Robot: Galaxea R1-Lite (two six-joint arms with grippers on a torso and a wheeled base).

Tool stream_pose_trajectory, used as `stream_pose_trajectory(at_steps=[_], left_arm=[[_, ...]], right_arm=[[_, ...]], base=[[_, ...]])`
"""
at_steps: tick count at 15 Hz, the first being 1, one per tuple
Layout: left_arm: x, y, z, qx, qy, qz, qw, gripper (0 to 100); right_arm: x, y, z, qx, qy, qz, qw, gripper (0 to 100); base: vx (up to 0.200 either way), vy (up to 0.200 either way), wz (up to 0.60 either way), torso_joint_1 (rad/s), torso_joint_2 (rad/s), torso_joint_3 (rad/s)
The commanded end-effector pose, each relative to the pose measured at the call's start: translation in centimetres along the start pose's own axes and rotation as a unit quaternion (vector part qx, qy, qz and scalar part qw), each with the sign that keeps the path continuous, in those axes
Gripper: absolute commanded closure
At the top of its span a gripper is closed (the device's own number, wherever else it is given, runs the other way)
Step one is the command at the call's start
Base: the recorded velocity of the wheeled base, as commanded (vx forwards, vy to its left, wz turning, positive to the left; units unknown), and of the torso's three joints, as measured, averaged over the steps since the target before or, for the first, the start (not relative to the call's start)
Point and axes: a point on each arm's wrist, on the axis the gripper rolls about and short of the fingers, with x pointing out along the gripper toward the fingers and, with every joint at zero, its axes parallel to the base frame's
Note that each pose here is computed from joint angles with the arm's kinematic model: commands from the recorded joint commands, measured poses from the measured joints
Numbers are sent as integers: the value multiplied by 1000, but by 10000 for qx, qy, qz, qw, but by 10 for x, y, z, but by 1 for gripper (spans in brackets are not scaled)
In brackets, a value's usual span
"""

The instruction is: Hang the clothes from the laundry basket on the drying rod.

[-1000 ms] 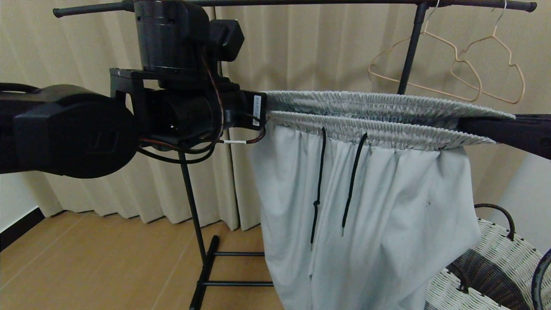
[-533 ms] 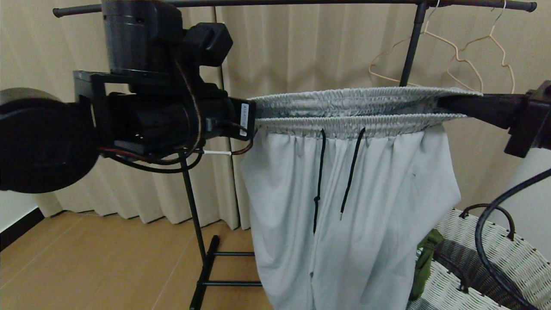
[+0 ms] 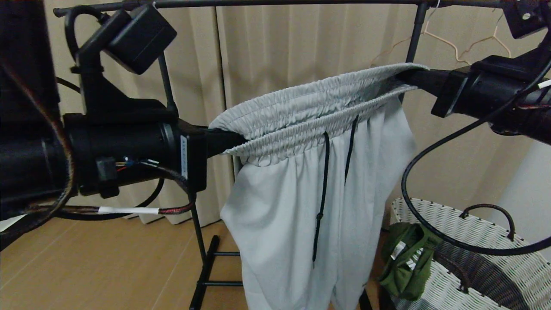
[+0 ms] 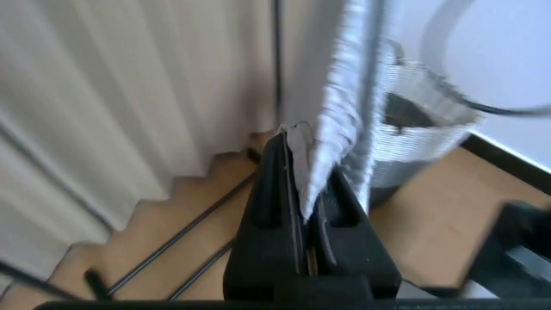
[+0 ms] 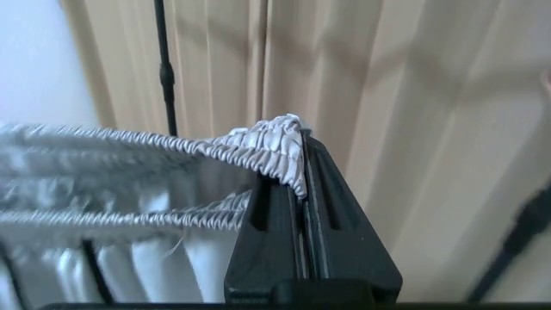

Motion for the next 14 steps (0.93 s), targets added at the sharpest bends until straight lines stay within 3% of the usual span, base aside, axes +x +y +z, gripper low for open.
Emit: stream_pose_trajectory(at_steps=[1, 8, 10, 12, 14], left_arm=[[-23, -13, 2, 70, -222, -240, 9994, 100], [-23, -15, 0, 91, -175, -217, 9996, 100], [-20, -7, 0, 200, -144, 96, 9997, 100], [-1, 21, -5, 818, 79, 1024, 9913, 100], [15, 28, 5, 890, -224, 1249, 9879, 100]], right_arm=[[18, -2, -9, 96, 115, 36, 9999, 100], [8, 7, -3, 88, 81, 115, 9999, 100], [1, 8, 2, 80, 86, 77, 9999, 100], [-16, 7, 14, 58, 81, -30, 9999, 100], [-41, 11, 22, 96, 296, -74, 9995, 100]], base=[[0, 0, 0, 0, 0, 0], [0, 0, 0, 0, 0, 0], [0, 0, 0, 0, 0, 0], [0, 0, 0, 0, 0, 0], [0, 0, 0, 0, 0, 0]])
